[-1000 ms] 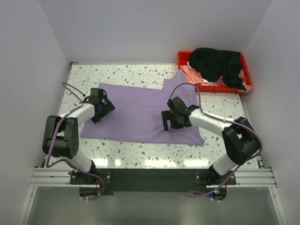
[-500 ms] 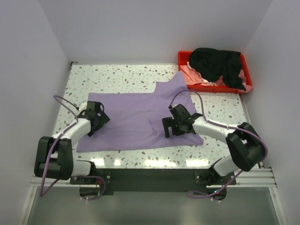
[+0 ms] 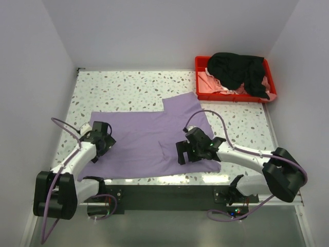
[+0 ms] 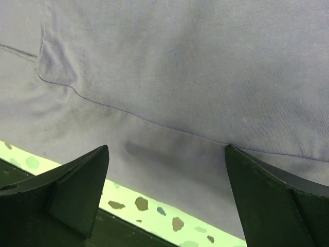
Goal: Fold and stack the t-shirts
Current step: Fold the tshirt
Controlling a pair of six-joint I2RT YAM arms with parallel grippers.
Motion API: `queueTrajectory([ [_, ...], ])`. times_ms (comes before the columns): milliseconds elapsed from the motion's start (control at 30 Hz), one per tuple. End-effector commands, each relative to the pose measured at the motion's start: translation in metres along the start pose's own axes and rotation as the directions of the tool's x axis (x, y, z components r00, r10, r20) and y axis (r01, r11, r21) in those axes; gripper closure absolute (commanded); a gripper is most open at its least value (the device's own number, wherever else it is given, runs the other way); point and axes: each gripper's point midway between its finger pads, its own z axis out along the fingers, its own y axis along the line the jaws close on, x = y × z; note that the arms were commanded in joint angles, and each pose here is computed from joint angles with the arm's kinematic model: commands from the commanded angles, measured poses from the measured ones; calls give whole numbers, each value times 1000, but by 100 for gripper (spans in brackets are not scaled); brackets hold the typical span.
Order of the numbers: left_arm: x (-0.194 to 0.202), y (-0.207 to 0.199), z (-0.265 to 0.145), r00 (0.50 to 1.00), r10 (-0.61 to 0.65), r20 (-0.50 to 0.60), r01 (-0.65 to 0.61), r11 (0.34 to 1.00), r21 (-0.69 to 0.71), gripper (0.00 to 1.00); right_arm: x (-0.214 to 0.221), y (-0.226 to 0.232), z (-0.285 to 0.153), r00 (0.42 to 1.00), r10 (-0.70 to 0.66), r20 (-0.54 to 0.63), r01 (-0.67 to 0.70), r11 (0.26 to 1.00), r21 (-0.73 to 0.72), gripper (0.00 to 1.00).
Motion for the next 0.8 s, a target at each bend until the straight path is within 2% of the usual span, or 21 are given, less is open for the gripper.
queueTrajectory([
  [0,-2,11,-6,1000,-22,10,23,999,-44,0,39,-8,-7,991,70,-117,-67,997,31,1],
  [167,-32,-16,-24,995,-69,67,67,997,40,0,11,5,-23,998,65,1,-65,998,-25,1],
  [333,-77,-48,-49,981,-116,154,99,989,110,0,-61,19,-58,980,22,199,-24,1000,8,1],
  [467,-125,-68,-57,965,-145,220,118,984,134,0,-113,16,-83,937,31,347,-51,998,49,1],
  [600,-154,-78,-35,959,-142,246,136,990,42,0,-138,10,-89,923,96,372,-98,995,-15,1],
  [633,-157,-83,-31,964,-113,242,110,994,29,0,-141,6,-88,922,104,374,-106,994,-15,1],
  [667,-181,-86,-32,955,-148,258,145,989,30,0,-143,-1,-87,922,109,372,-116,993,-5,1],
  [700,-177,-87,-16,968,-116,221,124,992,-23,0,-144,-3,-88,922,102,373,-112,994,5,1],
  [767,-196,-99,-10,966,-112,231,121,992,-26,0,-142,-13,-86,927,84,365,-111,992,53,1],
])
